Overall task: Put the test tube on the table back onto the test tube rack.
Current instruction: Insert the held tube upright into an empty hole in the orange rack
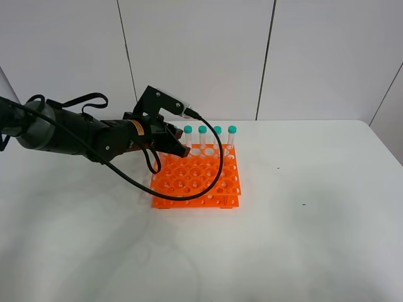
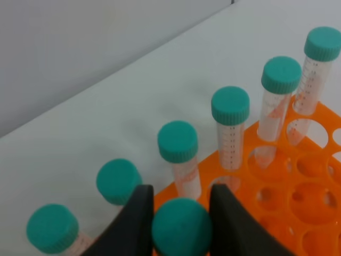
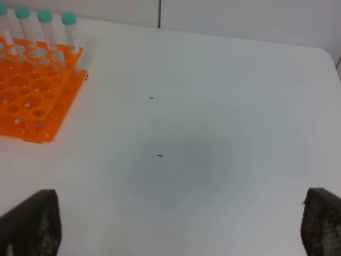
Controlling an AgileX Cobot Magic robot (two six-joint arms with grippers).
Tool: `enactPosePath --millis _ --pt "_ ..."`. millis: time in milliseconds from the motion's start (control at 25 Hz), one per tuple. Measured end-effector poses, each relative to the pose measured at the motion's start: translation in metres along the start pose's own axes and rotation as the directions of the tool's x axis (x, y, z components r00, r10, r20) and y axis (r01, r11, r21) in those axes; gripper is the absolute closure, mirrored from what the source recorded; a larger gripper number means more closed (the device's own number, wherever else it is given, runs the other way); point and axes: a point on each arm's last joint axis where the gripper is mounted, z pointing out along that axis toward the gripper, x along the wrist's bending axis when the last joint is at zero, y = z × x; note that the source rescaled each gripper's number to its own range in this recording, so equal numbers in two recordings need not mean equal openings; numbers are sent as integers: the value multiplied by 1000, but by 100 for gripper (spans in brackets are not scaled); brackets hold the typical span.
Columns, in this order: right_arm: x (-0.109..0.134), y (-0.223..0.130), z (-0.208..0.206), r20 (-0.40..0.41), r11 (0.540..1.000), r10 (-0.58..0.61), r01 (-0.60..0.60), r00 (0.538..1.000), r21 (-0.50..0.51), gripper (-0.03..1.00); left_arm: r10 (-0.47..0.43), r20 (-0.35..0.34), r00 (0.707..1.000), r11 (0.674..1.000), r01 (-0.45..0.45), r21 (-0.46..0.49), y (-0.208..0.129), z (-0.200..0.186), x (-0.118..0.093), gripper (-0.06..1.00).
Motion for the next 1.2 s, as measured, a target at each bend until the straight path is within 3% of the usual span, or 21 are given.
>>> enactPosePath --millis 920,1200 --pt "0 0 0 -5 1000 3 -3 1000 0 -3 -6 7 1000 1000 6 -8 -19 19 -3 94" --pt "0 0 0 -5 1000 3 -3 1000 0 -3 -50 8 999 999 50 -22 -20 22 -4 94"
